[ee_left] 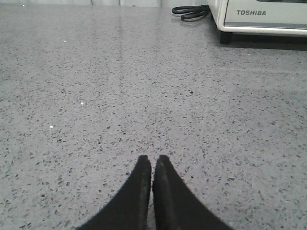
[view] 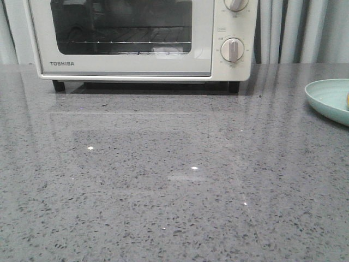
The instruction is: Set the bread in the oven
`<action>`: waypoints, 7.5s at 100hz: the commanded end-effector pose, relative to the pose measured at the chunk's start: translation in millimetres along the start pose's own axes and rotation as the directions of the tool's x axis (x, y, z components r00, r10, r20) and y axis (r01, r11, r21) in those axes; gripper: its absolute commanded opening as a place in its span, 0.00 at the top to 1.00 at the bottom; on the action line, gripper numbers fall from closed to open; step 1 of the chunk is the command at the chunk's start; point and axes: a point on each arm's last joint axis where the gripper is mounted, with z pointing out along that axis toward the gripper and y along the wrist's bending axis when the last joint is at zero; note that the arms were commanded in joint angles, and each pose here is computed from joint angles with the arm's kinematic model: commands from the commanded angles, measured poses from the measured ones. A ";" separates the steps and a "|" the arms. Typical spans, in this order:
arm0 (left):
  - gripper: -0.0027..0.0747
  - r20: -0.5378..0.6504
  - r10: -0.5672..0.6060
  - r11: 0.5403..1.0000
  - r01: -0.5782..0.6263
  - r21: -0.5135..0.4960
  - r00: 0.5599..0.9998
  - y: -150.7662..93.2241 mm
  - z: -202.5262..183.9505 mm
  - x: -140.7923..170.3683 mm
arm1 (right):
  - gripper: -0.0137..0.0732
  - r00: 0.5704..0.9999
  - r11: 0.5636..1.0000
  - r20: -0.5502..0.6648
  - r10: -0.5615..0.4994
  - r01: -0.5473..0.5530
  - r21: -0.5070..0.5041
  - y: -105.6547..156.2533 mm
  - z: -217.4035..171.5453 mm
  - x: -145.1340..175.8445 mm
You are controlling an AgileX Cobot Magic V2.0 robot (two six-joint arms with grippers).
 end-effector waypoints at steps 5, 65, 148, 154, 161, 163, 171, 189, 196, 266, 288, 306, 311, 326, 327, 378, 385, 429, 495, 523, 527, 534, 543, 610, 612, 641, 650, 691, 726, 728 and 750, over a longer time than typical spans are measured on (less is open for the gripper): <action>0.99 0.072 -0.005 1.000 0.004 0.009 0.997 -0.6 0.4 -0.1 | 0.92 1.000 1.000 -0.001 -0.008 0.008 0.005 -0.6 2.8 5.8; 0.99 0.083 -0.005 1.000 0.004 0.011 0.997 -0.8 0.3 -1.2 | 0.92 1.000 1.000 -0.001 -0.016 0.016 0.007 -0.8 2.8 5.7; 0.99 0.428 -0.025 0.998 -0.001 0.059 0.904 -4.7 -8.3 -32.6 | 0.92 0.780 0.998 0.626 0.014 0.025 -0.054 5.0 -17.3 -51.2; 0.99 0.446 -0.027 0.998 -0.001 0.062 0.894 -4.9 -9.1 -34.3 | 0.92 0.772 0.998 0.636 0.015 0.025 -0.055 5.1 -18.0 -52.2; 0.99 0.470 -0.029 0.998 -0.002 0.066 0.882 -5.2 -10.3 -36.5 | 0.92 0.769 0.998 0.638 0.037 0.009 -0.069 5.2 -18.3 -52.5; 0.99 0.477 -0.032 0.998 0.000 0.068 0.878 -5.2 -10.7 -37.2 | 0.92 0.770 0.997 0.636 0.050 -0.001 -0.077 5.1 -18.2 -52.4; 0.99 0.500 -0.096 0.994 0.056 0.094 0.860 -4.6 -12.5 -40.7 | 0.92 0.774 0.990 0.621 0.127 -0.063 -0.125 5.1 -17.7 -51.7; 0.99 0.561 -0.222 0.974 0.161 0.157 0.798 -3.1 -18.4 -50.9 | 0.92 0.784 0.982 0.595 0.179 -0.108 -0.153 5.3 -19.2 -56.9; 0.99 0.571 -0.297 0.954 0.216 0.206 0.766 -3.2 -22.5 -58.2 | 0.92 0.808 0.970 0.538 0.238 -0.170 -0.174 5.4 -20.6 -62.2; 0.99 0.490 -0.254 0.956 0.140 0.257 0.834 -12.9 -41.5 -157.1 | 0.92 0.972 0.973 0.083 0.219 -0.211 -0.095 16.3 -38.2 -145.3; 0.99 0.407 -0.264 0.934 0.127 0.335 0.874 -25.1 -25.4 -192.2 | 0.92 0.981 0.979 -0.066 0.184 -0.189 -0.081 20.9 -32.7 -174.8; 0.99 0.346 -0.263 0.910 0.112 0.399 0.901 -41.2 -4.7 -216.3 | 0.92 0.978 0.980 -0.114 0.176 -0.186 -0.078 23.1 -33.2 -195.2; 0.99 0.328 -0.261 0.903 0.109 0.415 0.908 -46.6 1.8 -222.3 | 0.92 0.977 0.980 -0.125 0.172 -0.182 -0.077 23.6 -33.5 -199.4; 0.99 0.274 -0.248 0.885 0.102 0.455 0.929 -65.0 23.8 -238.4 | 0.92 0.979 0.984 -0.146 0.142 -0.155 -0.082 24.9 -34.2 -209.5; 0.99 0.275 -0.249 0.883 0.101 0.457 0.929 -65.8 24.3 -240.3 | 0.92 0.979 0.984 -0.149 0.141 -0.154 -0.084 25.0 -33.5 -209.5; 0.99 0.153 -0.179 0.867 0.082 0.492 0.972 -125.8 110.7 -267.7 | 0.92 0.970 0.981 -0.198 0.141 -0.164 -0.104 28.4 -21.8 -216.3; 0.99 0.145 -0.170 0.869 0.079 0.489 0.975 -132.4 123.1 -269.9 | 0.92 0.971 0.981 -0.192 0.142 -0.164 -0.104 28.4 -21.7 -216.8; 0.99 0.133 -0.163 0.868 0.078 0.490 0.978 -161.3 181.0 -266.2 | 0.92 0.973 0.981 -0.185 0.142 -0.163 -0.107 28.5 -21.6 -217.5; 0.99 -0.019 -0.084 0.887 0.083 0.455 0.996 -175.0 222.8 -219.3 | 0.92 0.974 0.981 -0.174 0.143 -0.163 -0.107 28.4 -21.4 -218.5; 0.99 -0.130 -0.054 0.889 0.107 0.445 0.990 -166.4 202.8 -180.7 | 0.92 0.974 0.981 -0.174 0.143 -0.163 -0.107 28.4 -21.4 -218.5; 0.99 -0.147 -0.056 0.891 0.117 0.440 0.987 -162.2 197.8 -171.3 | 0.92 0.974 0.981 -0.174 0.143 -0.163 -0.107 28.4 -21.4 -218.5; 0.99 -0.174 -0.079 0.892 0.148 0.428 0.982 -153.5 186.9 -155.2 | 0.92 0.974 0.981 -0.174 0.143 -0.163 -0.107 28.4 -21.4 -218.5; 0.99 -0.211 -0.122 0.885 0.203 0.419 0.970 -143.8 164.8 -138.8 | 0.92 0.974 0.981 -0.176 0.143 -0.163 -0.107 28.4 -21.4 -218.3; 0.99 0.024 -0.226 0.744 0.156 0.650 0.974 -79.8 -6.5 -184.1 | 0.92 0.944 0.982 -0.303 0.129 -0.165 -0.096 29.2 -20.0 -208.2; 0.99 0.026 -0.227 0.743 0.156 0.651 0.974 -78.3 -8.6 -184.5 | 0.92 0.943 0.982 -0.307 0.129 -0.165 -0.095 29.3 -19.0 -208.6; 0.99 0.110 -0.174 0.774 0.067 0.630 0.979 -56.7 -37.5 -200.6 | 0.75 0.906 0.984 -0.407 0.112 -0.158 -0.083 31.9 17.2 -234.9; 0.99 0.123 -0.166 0.787 0.056 0.614 0.978 -53.8 -39.6 -203.8 | 0.55 0.893 0.985 -0.438 0.106 -0.155 -0.079 32.8 33.7 -244.4; 0.99 0.125 -0.160 0.801 0.055 0.596 0.979 -52.3 -38.7 -203.8 | 0.33 0.760 0.988 -0.645 0.080 -0.145 -0.048 34.5 129.2 -250.8; 0.99 0.125 -0.160 0.801 0.055 0.596 0.979 -52.3 -38.7 -203.8 | 0.33 0.611 0.996 -0.790 0.050 -0.084 -0.002 28.1 195.0 -222.3; 0.99 0.125 -0.160 0.801 0.055 0.596 0.979 -52.3 -38.7 -203.8 | 0.33 0.607 0.997 -0.793 0.048 -0.079 0.000 27.7 196.7 -221.1; 0.99 0.125 -0.160 0.801 0.055 0.596 0.979 -52.3 -38.7 -203.8 | 0.33 0.576 0.999 -0.817 0.036 -0.038 0.017 23.2 217.3 -206.5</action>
